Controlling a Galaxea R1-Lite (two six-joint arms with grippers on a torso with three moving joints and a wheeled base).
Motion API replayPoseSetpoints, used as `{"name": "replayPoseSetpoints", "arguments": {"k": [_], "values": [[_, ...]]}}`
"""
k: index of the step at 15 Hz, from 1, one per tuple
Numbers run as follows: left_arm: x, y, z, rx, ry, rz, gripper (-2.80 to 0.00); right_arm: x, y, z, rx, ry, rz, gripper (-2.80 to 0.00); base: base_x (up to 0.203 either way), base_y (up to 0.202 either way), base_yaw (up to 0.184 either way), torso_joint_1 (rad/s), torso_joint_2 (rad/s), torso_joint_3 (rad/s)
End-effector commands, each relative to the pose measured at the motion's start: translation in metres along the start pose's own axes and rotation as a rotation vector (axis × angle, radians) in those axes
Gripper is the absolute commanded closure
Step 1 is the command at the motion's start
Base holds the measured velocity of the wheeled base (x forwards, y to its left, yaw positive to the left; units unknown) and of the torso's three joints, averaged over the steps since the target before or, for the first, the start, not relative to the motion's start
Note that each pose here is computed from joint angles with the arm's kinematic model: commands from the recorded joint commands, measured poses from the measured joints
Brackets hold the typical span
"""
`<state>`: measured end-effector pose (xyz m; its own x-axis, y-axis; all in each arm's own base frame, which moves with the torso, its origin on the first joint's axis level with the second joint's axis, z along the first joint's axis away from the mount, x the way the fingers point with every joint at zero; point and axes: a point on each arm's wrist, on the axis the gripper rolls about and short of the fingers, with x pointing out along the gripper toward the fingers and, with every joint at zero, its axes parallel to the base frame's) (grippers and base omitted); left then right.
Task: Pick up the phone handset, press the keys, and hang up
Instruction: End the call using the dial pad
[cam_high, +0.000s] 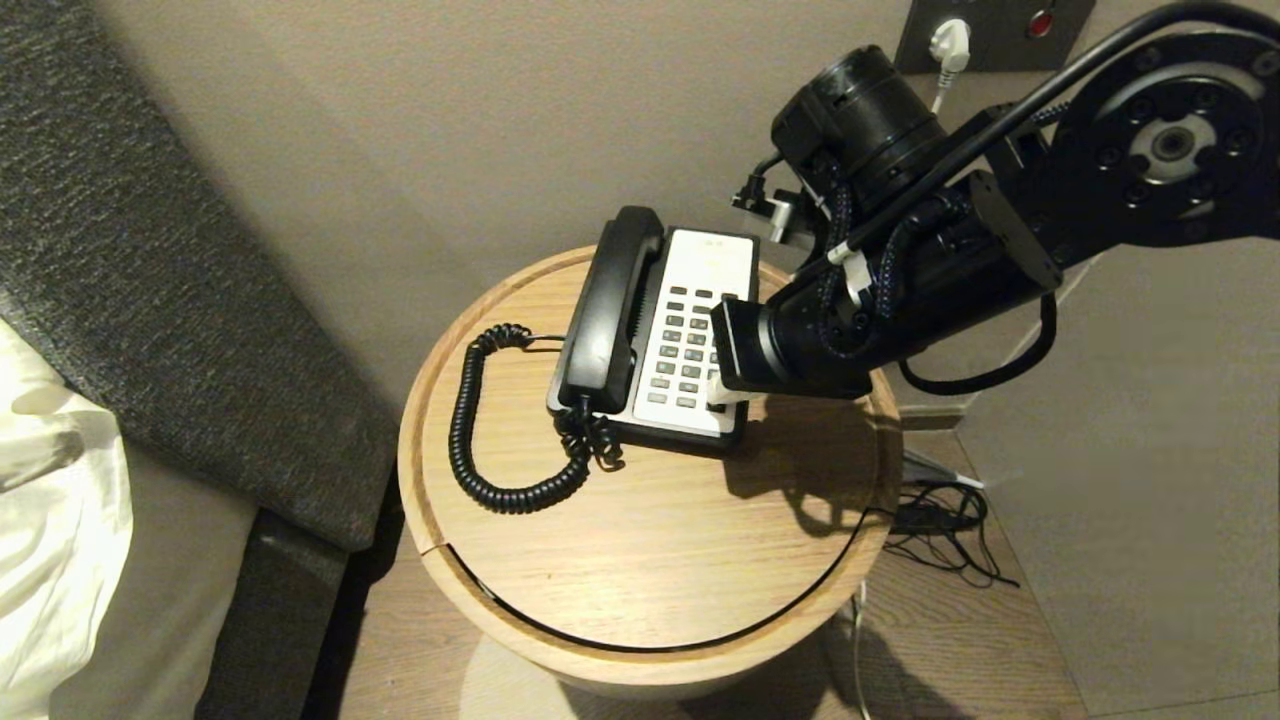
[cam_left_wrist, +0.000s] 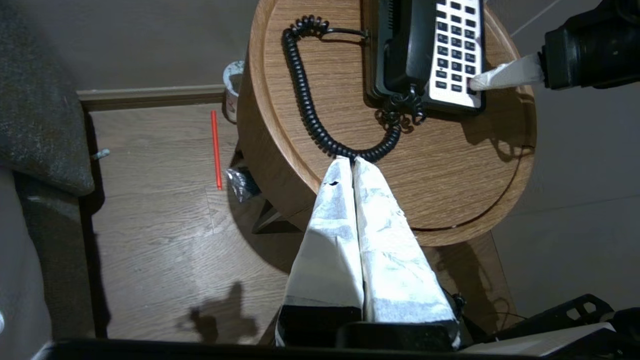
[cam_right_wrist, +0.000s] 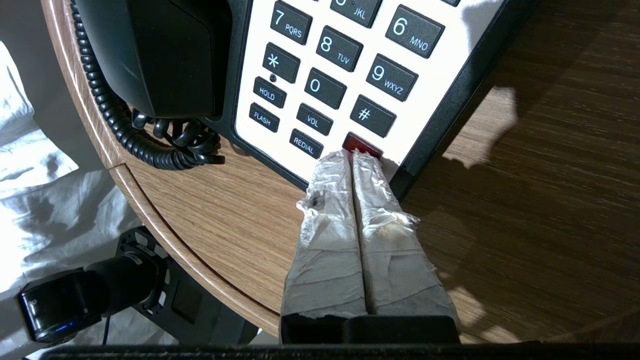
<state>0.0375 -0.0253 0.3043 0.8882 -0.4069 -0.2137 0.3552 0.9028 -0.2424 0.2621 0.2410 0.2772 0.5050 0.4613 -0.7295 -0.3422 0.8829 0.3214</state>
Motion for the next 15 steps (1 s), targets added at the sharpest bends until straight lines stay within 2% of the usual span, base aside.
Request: {"name": "replayPoseSetpoints", "arguments": {"k": [1, 7, 9, 15], "values": [[0.0, 0.0, -0.001, -0.001, 0.005, 0.002, 0.0, 0.002, -0.002, -0.002, 0.003, 0.017, -0.014, 0.0, 0.0, 0.0, 0.0, 0.0, 0.0, 0.0], [-0.001, 0.002, -0.005, -0.001, 0.008, 0.009, 0.0, 0.006, -0.003, -0.004, -0.019, 0.024, -0.037, 0.0, 0.0, 0.0, 0.0, 0.0, 0.0, 0.0], [-0.003, 0.003, -0.006, -0.002, 0.006, 0.01, 0.0, 0.0, -0.002, -0.001, -0.017, 0.0, -0.026, 0.0, 0.0, 0.0, 0.0, 0.0, 0.0, 0.0], [-0.003, 0.004, -0.007, -0.005, 0.005, 0.02, 0.0, -0.068, -0.002, -0.001, -0.006, -0.122, 0.039, 0.0, 0.0, 0.0, 0.0, 0.0, 0.0, 0.0]]}}
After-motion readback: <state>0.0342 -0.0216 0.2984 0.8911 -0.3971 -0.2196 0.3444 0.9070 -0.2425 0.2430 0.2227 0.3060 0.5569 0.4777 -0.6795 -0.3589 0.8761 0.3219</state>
